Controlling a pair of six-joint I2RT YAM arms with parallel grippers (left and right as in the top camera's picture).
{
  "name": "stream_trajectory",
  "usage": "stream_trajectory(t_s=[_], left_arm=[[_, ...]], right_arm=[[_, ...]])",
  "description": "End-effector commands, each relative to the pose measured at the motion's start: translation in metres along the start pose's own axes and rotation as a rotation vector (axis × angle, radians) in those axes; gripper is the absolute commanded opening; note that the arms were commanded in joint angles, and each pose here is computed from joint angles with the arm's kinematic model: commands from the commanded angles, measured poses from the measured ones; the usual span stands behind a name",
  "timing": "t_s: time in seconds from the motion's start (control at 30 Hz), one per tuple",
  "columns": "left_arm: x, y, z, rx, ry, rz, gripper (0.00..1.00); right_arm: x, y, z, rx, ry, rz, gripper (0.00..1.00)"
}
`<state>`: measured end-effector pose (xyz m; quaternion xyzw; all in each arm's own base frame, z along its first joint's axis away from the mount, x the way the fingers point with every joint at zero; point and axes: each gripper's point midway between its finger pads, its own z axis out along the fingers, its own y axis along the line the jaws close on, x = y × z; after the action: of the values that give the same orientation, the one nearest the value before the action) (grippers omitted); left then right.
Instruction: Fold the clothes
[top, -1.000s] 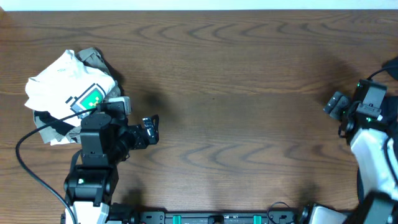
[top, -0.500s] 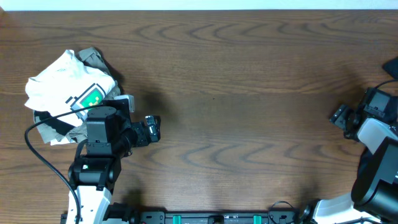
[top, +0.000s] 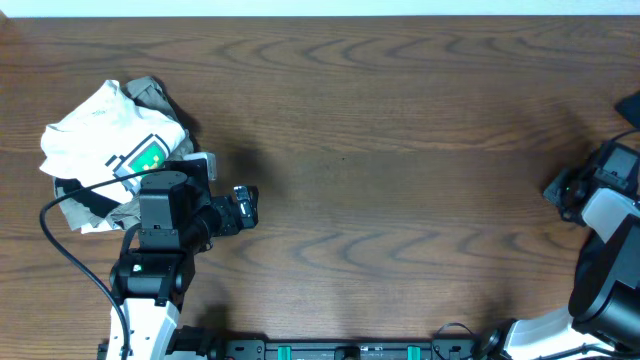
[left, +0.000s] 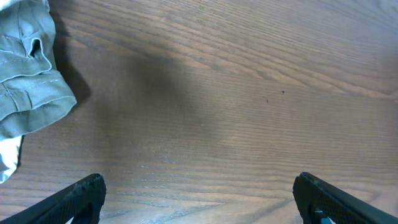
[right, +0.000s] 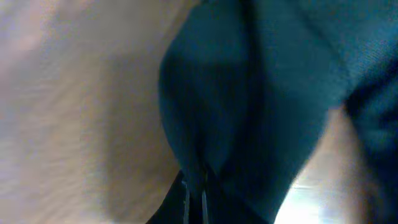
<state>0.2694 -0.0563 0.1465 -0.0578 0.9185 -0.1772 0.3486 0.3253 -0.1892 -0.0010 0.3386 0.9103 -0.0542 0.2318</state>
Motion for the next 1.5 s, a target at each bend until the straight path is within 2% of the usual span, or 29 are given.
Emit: stream_trajectory(t_s=[0.0,0.27,0.47,0.6,0.83,1.0,1.03,1.13,1.2,1.27,1.3,1.4,1.47], left_arm=[[-0.01,-0.004,-0.004,0.014,-0.024,-0.001,0.98],[-0.013,-0.005,-0.004,0.018,-0.036,0.002,0.98],[-0.012,-0.005,-0.004,0.018,-0.035,0.002,0.98],[-0.012,-0.005,-0.004,0.017,-0.035,0.002,0.98],[-0.012,-0.005,-0.003,0.016,-0.029,0.0,0.98],[-0.011,-0.004,-0.001,0.014,-0.023,-0.002,0.98],[-0.011,-0.004,-0.001,0.014,-0.023,-0.002,0.98],[-0.011,-0.004,-0.001,0.014,-0.024,-0.001,0.98],[-0.011,-0.004,-0.001,0.015,-0.025,-0.001,0.98],[-0.012,-0.004,-0.001,0.016,-0.029,0.001,0.98],[-0.013,-0.005,-0.001,0.017,-0.032,0.001,0.98],[-0.017,-0.006,-0.001,0.022,-0.05,0.006,0.98],[-0.024,-0.008,-0.002,0.029,-0.076,0.013,0.98]], right_arm=[[0.012,0.067,-0.003,-0.264,0.063,-0.081,0.01],[0.01,0.216,-0.066,-0.684,0.053,-0.322,0.01],[0.022,0.328,-0.141,-0.851,-0.042,-0.556,0.01],[0.035,0.386,-0.194,-0.925,-0.137,-0.668,0.01],[0.079,0.451,-0.264,-1.052,-0.303,-0.839,0.01],[0.119,0.461,-0.265,-1.058,-0.25,-0.9,0.02],[0.125,0.46,-0.262,-1.051,-0.23,-0.909,0.05],[0.138,0.45,-0.252,-1.009,-0.182,-0.967,0.31],[0.13,0.44,-0.242,-0.939,-0.191,-0.98,0.49],[0.108,0.424,-0.229,-0.823,-0.213,-0.948,0.52],[0.096,0.414,-0.225,-0.776,-0.222,-0.93,0.58],[0.071,0.384,-0.223,-0.692,-0.21,-0.887,0.7],[0.058,0.361,-0.222,-0.646,-0.178,-0.856,0.74]])
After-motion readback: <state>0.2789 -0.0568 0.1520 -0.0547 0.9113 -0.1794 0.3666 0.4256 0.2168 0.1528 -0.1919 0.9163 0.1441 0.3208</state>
